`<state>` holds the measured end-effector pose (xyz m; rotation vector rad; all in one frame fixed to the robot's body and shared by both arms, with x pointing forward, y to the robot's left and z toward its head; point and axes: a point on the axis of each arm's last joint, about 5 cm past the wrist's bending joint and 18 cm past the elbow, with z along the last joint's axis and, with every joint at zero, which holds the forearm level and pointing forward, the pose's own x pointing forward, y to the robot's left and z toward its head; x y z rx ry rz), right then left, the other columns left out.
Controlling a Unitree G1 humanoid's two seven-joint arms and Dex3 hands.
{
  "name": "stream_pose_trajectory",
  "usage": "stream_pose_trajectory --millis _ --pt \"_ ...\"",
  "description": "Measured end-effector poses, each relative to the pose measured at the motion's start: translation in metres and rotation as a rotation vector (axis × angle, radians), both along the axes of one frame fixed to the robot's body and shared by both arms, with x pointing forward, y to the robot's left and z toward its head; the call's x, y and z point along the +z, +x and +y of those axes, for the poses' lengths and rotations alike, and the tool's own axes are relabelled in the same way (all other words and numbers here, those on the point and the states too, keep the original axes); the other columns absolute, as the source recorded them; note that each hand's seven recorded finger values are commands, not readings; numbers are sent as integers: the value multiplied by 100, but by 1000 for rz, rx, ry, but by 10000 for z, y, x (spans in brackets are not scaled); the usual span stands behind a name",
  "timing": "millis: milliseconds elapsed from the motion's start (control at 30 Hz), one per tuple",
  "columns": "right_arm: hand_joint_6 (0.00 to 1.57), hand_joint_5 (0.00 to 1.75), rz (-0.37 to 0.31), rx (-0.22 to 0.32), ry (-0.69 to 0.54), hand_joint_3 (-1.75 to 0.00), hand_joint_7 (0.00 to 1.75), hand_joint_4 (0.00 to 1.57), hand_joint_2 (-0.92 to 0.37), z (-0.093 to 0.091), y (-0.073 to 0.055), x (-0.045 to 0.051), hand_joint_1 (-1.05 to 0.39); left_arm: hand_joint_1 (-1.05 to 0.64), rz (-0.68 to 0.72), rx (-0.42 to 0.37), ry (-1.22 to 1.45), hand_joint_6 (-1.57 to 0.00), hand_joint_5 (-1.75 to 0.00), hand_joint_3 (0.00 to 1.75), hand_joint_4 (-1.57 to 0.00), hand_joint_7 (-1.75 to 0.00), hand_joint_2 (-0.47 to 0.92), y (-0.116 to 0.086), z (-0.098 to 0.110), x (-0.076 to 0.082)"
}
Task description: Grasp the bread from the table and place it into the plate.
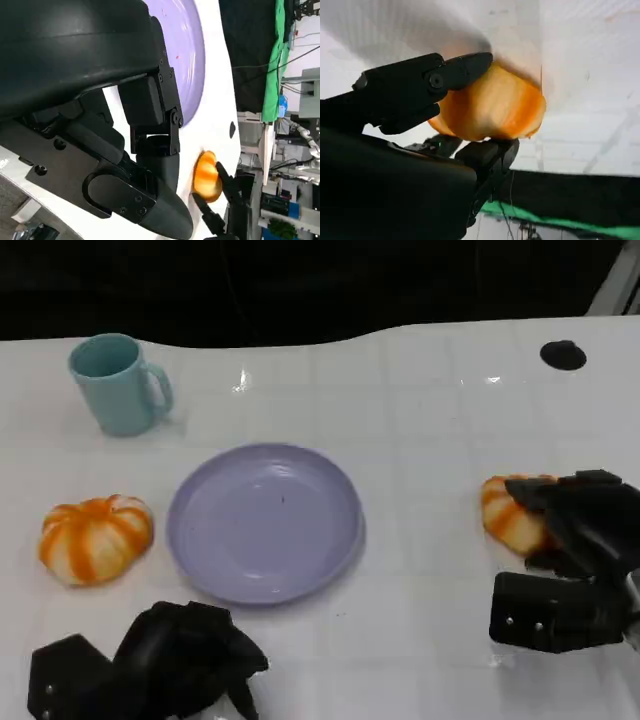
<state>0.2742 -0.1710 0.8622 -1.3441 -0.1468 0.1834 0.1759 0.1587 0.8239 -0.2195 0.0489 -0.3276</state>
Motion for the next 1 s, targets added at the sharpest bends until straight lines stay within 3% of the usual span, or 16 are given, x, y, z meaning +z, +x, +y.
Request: stream_pose_trajectory --millis 33,67,100,133,200,233,667,867,1000 --pt "83 162 -20 4 14 -20 129 90 -86 -5 7 -7 -15 -105 0 0 0 -156 -101 1 -146 -50 81 0 0 0" --pt "75 168 -39 8 23 -21 151 90 -83 -9 16 -9 -15 -105 -1 0 0 -156 -101 1 -146 -50 81 0 0 0" --pt "70 171 -58 13 30 -34 163 90 -76 -13 25 -13 -15 -105 -1 0 1 -156 -101 1 -146 -50 81 0 -1 0" --pt "68 173 -73 19 34 -61 170 90 -60 -14 33 -14 -16 -105 -1 0 1 -156 -101 1 -146 -50 81 0 -1 0" --pt "67 174 -93 32 37 -86 174 90 -47 -15 42 -24 -17 -105 0 -1 1 -156 -101 1 -146 -50 81 -2 -2 -1" --pt "66 174 -101 37 36 -90 174 90 -45 -14 45 -30 -18 -105 0 -1 1 -156 -101 0 -146 -50 81 -2 -2 -1" --pt "69 175 -200 60 72 -112 175 92 -35 -13 30 -72 -21 -105 2 1 -3 -157 -101 0 -146 -49 80 -6 -19 -3" --pt "76 175 -312 139 160 -132 175 98 -28 100 58 28 -12 -105 4 -1 -7 -157 -100 0 -146 -49 79 -7 -37 -7" --pt "77 175 -367 199 224 -140 175 100 -30 196 81 130 -14 -105 4 -3 -6 -157 -100 0 -147 -48 80 -6 -45 -7"
